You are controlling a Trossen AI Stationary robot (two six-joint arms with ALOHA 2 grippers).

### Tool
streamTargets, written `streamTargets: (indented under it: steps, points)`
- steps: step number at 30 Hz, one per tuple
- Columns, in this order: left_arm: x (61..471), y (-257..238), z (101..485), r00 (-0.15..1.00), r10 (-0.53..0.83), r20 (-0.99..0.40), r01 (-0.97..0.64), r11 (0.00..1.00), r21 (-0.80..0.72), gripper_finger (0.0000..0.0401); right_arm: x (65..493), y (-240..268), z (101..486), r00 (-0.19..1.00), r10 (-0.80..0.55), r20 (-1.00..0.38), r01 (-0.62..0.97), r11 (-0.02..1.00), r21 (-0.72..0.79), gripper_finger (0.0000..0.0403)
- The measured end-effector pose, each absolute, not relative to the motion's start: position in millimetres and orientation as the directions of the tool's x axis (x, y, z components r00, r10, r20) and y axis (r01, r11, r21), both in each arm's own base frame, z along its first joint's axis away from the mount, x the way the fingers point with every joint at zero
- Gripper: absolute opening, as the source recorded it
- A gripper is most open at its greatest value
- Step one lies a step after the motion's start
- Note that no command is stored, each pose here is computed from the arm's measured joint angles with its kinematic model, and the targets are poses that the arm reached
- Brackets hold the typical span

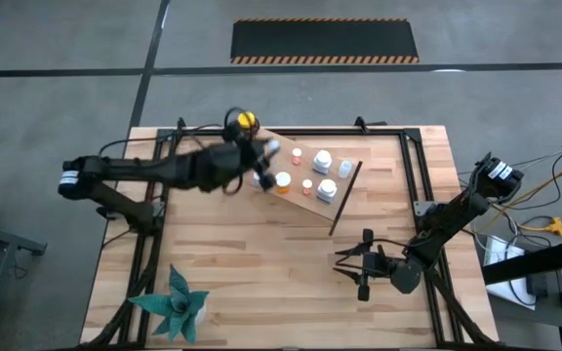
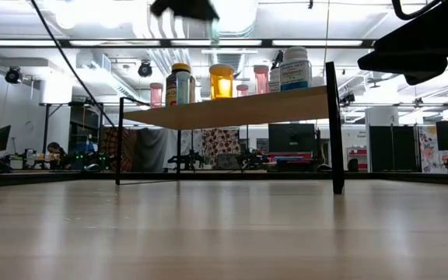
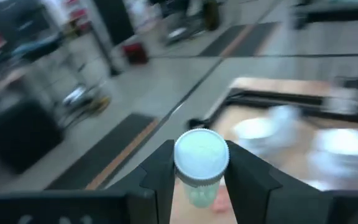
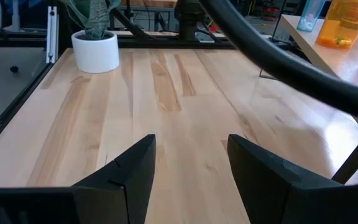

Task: Pick and place medicine bottles onto shelf by color
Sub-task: Put the blue pill bottle on the shelf

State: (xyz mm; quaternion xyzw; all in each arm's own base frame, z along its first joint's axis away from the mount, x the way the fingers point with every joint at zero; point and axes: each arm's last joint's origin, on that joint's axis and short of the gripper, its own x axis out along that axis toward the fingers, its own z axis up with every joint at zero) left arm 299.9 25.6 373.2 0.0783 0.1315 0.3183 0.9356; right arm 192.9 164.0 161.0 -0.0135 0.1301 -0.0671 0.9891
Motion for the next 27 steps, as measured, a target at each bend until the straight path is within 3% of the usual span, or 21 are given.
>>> streamTargets:
  steps: [9,27]
  points:
    - [308.1,72.1,317.6,0.627,0.702,-0.337,-0.683,0.704,0.195,0.0101,192.8,163.9,160.8,0.957,-0.137,-0.257,0.129,0.991,-0.046,0.0192]
    - [326.4,75.6,285.7,0.588,0.698,-0.408,-0.697,0.694,0.183,0.0101,192.8,163.9,160.8,0.957,-0.137,-0.257,0.131,0.991,-0.040,0.0192]
